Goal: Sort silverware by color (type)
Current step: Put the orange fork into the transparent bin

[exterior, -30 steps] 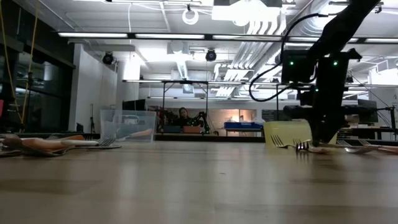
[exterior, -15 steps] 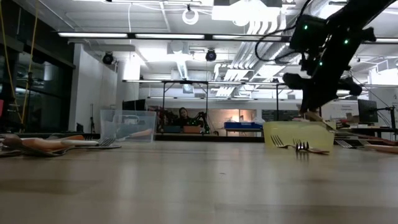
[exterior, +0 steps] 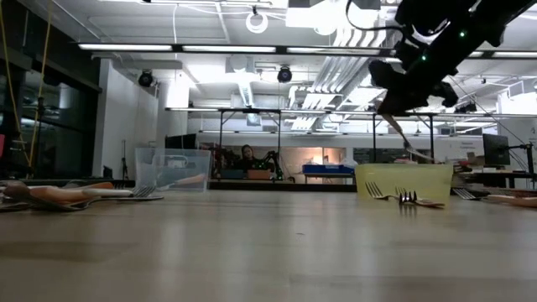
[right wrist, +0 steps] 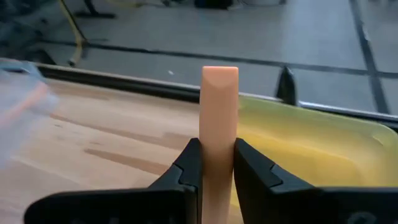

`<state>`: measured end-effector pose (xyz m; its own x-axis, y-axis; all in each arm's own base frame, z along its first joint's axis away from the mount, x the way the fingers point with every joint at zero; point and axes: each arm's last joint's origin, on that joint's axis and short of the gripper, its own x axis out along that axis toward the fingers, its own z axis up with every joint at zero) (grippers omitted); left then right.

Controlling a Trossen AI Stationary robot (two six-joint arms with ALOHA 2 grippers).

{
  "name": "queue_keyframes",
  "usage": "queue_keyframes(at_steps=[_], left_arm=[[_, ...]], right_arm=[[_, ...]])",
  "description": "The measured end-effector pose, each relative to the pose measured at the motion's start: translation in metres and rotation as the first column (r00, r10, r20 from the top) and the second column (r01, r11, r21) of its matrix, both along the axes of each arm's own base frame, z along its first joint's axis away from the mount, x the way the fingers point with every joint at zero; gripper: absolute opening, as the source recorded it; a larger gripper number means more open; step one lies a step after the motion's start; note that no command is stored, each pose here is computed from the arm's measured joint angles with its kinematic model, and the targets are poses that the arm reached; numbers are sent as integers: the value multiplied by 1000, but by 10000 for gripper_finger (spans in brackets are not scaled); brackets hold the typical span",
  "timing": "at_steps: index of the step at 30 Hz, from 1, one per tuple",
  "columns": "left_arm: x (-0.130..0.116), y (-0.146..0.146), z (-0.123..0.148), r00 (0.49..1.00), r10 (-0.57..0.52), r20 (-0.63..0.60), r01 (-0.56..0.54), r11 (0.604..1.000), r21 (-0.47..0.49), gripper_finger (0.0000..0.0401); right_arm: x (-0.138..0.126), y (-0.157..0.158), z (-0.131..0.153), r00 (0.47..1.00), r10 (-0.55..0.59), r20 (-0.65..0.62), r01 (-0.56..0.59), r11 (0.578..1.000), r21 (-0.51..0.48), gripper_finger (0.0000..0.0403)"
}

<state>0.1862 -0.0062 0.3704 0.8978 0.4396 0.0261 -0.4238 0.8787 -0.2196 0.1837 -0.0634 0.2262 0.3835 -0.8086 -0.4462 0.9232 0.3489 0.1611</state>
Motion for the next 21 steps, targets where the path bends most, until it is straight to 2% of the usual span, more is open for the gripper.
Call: queue_keyframes(at_steps=[5, 9, 14, 18, 21], left_arm=[[0, 0, 0, 1000, 4, -24, -3, 999, 48, 133], [0, 1, 0, 999, 38, -30, -36, 998, 59, 133], [6, 0, -4, 998, 42, -43, -40, 998, 51, 133], [19, 2, -12, 998, 9, -65, -8, 1000, 10, 133], [32, 4, -19, 994, -74, -85, 73, 997, -14, 133]], right_arm=[[9, 1, 11, 992, 60, 114, -55, 998, -44, 45], [21, 4, 30, 940, 224, 257, -197, 972, -129, 45], [29, 11, 56, 824, 419, 381, -332, 903, -274, 45], [39, 19, 85, 770, 535, 347, -431, 838, -335, 45], [50, 26, 109, 706, 645, 291, -527, 754, -393, 45]])
